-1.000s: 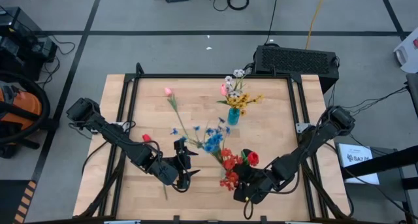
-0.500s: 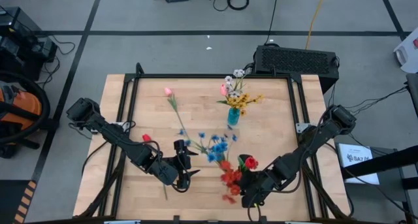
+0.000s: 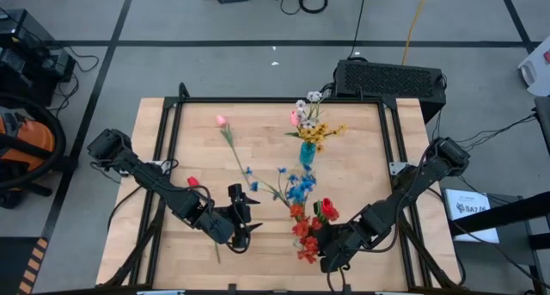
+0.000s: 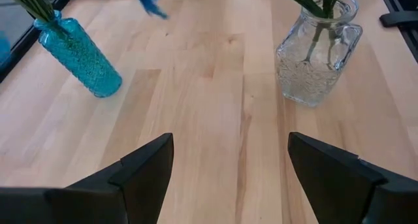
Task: Sort flowers into vase by color
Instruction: Adjust the transparent vase
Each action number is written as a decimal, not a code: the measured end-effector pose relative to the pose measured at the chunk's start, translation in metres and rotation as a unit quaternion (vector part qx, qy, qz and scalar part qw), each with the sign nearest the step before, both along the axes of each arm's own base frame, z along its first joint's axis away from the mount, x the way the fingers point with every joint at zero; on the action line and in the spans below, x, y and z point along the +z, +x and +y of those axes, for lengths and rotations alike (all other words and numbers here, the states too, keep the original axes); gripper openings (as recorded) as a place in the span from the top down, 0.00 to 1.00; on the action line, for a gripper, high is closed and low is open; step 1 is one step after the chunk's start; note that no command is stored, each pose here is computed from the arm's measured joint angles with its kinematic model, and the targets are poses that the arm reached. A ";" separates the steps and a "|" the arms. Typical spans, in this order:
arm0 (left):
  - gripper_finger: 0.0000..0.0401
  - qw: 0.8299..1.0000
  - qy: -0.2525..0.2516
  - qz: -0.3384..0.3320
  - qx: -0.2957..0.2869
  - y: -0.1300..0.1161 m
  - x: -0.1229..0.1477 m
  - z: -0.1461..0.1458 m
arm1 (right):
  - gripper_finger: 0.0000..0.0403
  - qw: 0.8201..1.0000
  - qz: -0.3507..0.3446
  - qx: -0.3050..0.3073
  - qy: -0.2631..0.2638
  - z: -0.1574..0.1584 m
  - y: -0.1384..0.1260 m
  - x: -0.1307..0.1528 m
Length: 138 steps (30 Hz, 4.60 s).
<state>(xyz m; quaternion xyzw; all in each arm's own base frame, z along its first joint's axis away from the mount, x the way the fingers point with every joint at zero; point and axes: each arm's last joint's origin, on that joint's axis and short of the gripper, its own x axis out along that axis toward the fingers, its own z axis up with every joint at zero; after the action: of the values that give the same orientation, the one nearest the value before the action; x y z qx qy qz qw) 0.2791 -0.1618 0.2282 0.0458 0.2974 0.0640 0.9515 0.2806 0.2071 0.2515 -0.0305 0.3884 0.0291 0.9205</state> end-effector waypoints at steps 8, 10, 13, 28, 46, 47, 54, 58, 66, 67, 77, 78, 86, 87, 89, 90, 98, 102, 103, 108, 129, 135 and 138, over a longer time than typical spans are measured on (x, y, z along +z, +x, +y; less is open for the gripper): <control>0.23 1.000 -0.014 -0.019 -0.001 0.002 0.003 -0.002 | 0.56 1.000 -0.003 0.003 0.007 -0.001 -0.002 0.005; 0.23 0.999 -0.025 -0.036 -0.001 0.004 0.006 -0.003 | 0.56 1.000 -0.002 0.003 0.007 -0.001 -0.002 0.005; 0.23 0.997 -0.044 -0.065 -0.003 0.007 0.011 -0.006 | 0.56 1.000 0.000 0.003 0.005 -0.001 -0.003 0.004; 0.24 0.988 -0.059 -0.136 -0.032 0.052 0.007 -0.044 | 0.56 1.000 0.022 -0.009 0.018 -0.002 -0.006 0.002; 0.24 0.981 -0.145 -0.124 0.026 0.098 -0.023 -0.112 | 0.56 0.999 0.038 -0.003 -0.002 -0.004 -0.008 -0.001; 0.24 0.981 -0.147 -0.120 0.038 0.099 -0.026 -0.114 | 0.56 0.999 0.037 -0.001 -0.003 -0.004 -0.008 -0.001; 0.24 0.981 -0.134 -0.111 0.082 0.104 -0.044 -0.110 | 0.56 0.999 0.036 0.004 -0.007 -0.004 -0.008 0.000; 0.24 0.982 -0.130 -0.104 0.089 0.110 -0.050 -0.103 | 0.56 0.999 0.036 0.010 -0.013 -0.004 -0.008 0.000; 0.24 0.978 -0.152 -0.108 0.091 0.125 -0.055 -0.089 | 0.56 0.999 0.034 0.009 -0.014 -0.004 -0.007 0.000; 0.24 0.979 -0.150 -0.106 0.092 0.125 -0.056 -0.088 | 0.56 0.999 0.034 0.009 -0.014 -0.005 -0.007 0.000; 0.24 0.985 -0.111 -0.099 0.090 0.133 -0.057 -0.073 | 0.56 0.999 0.034 0.007 -0.012 -0.005 -0.007 0.000; 0.24 0.985 -0.111 -0.099 0.091 0.134 -0.057 -0.073 | 0.56 0.999 0.033 0.007 -0.012 -0.005 -0.007 0.000; 0.34 0.985 -0.106 -0.100 0.096 0.135 -0.057 -0.070 | 0.56 0.999 0.033 0.007 -0.011 -0.005 -0.007 0.000; 0.37 0.985 -0.105 -0.100 0.096 0.135 -0.057 -0.070 | 0.56 0.999 0.033 0.007 -0.011 -0.005 -0.007 0.000; 0.43 0.985 -0.104 -0.099 0.096 0.135 -0.057 -0.070 | 0.56 0.999 0.033 0.007 -0.011 -0.005 -0.007 0.000; 0.45 0.985 -0.104 -0.099 0.097 0.135 -0.057 -0.069 | 0.56 0.999 0.033 0.007 -0.011 -0.005 -0.007 0.000; 0.59 0.986 -0.095 -0.094 0.103 0.135 -0.058 -0.067 | 0.56 0.999 0.033 0.007 -0.012 -0.005 -0.007 0.000; 0.59 0.986 -0.096 -0.093 0.103 0.135 -0.058 -0.067 | 0.56 0.999 0.034 0.002 -0.006 -0.005 -0.007 0.000; 0.58 0.986 -0.096 -0.093 0.103 0.135 -0.058 -0.067 | 0.56 0.999 0.034 -0.001 -0.004 -0.005 -0.007 0.000; 0.57 0.987 -0.091 -0.087 0.103 0.134 -0.059 -0.066 | 0.56 0.999 0.041 -0.005 0.000 -0.005 -0.008 -0.001; 0.56 0.988 -0.085 -0.078 0.104 0.133 -0.060 -0.065 | 0.56 0.991 0.127 -0.044 0.019 -0.013 -0.028 0.000; 0.56 0.988 -0.082 -0.078 0.106 0.133 -0.060 -0.065 | 0.56 0.993 0.098 -0.047 0.056 -0.017 -0.043 0.024; 0.56 0.988 -0.080 -0.078 0.108 0.133 -0.061 -0.065 | 0.56 0.993 0.079 -0.035 0.078 -0.013 -0.044 0.030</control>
<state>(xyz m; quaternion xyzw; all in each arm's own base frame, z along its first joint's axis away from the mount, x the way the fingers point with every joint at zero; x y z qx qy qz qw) 0.4123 -0.2270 0.1675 -0.0683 0.2292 0.1454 0.9600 0.2362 0.1945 0.2819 0.0570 0.4569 0.0295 0.8872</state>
